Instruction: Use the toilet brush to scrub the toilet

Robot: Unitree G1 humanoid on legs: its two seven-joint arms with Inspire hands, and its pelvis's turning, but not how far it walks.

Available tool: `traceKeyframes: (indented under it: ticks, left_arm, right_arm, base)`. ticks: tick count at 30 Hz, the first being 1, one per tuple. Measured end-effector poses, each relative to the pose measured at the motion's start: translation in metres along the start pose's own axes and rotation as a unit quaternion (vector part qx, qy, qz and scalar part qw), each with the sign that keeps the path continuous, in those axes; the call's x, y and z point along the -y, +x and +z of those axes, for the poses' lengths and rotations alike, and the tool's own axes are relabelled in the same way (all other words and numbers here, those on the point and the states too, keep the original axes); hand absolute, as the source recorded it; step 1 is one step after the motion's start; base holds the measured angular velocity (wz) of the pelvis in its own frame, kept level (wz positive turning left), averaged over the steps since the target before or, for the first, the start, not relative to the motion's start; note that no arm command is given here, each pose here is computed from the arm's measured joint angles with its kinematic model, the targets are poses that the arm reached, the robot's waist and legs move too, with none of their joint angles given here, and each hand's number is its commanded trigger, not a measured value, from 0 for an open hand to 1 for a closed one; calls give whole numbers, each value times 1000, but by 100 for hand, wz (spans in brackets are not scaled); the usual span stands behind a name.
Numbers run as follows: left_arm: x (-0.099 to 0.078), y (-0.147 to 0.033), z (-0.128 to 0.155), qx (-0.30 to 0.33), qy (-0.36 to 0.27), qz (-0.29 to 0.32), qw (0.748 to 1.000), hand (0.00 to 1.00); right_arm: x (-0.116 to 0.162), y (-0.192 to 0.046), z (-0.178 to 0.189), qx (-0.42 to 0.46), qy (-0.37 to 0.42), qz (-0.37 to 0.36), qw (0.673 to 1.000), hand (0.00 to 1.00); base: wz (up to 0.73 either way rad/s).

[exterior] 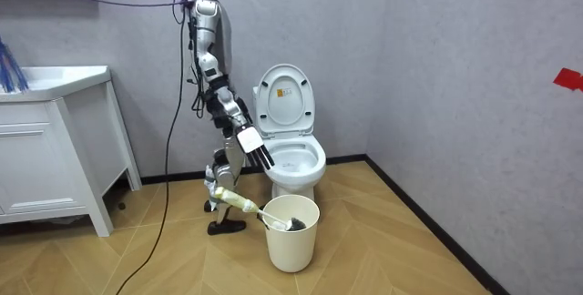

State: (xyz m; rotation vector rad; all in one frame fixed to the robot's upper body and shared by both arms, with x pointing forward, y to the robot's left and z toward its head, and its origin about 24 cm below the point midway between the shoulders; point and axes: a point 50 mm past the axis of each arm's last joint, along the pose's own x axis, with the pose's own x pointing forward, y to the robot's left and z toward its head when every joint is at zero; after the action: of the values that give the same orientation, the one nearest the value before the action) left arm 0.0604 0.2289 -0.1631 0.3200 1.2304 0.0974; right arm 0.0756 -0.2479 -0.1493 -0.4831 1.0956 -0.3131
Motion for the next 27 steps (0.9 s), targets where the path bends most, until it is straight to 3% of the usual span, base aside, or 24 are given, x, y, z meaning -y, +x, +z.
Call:
traceKeyframes:
  ticks: [12, 18, 27]
  left_arm:
    - [-14, 5, 15, 17, 1, 20, 1000, 0]
    - [-11, 6, 30, 42, 19, 16, 999, 0]
    - [-5, 11, 79, 100, 66, 10, 993, 0]
  right_arm:
    - [2, 12, 37, 33, 43, -18, 998, 0]
    - [12, 19, 39, 17, 30, -45, 998, 0]
    - [26, 27, 64, 9, 74, -86, 994, 0]
  base:
    - [12]
    - [18]
    - [1]
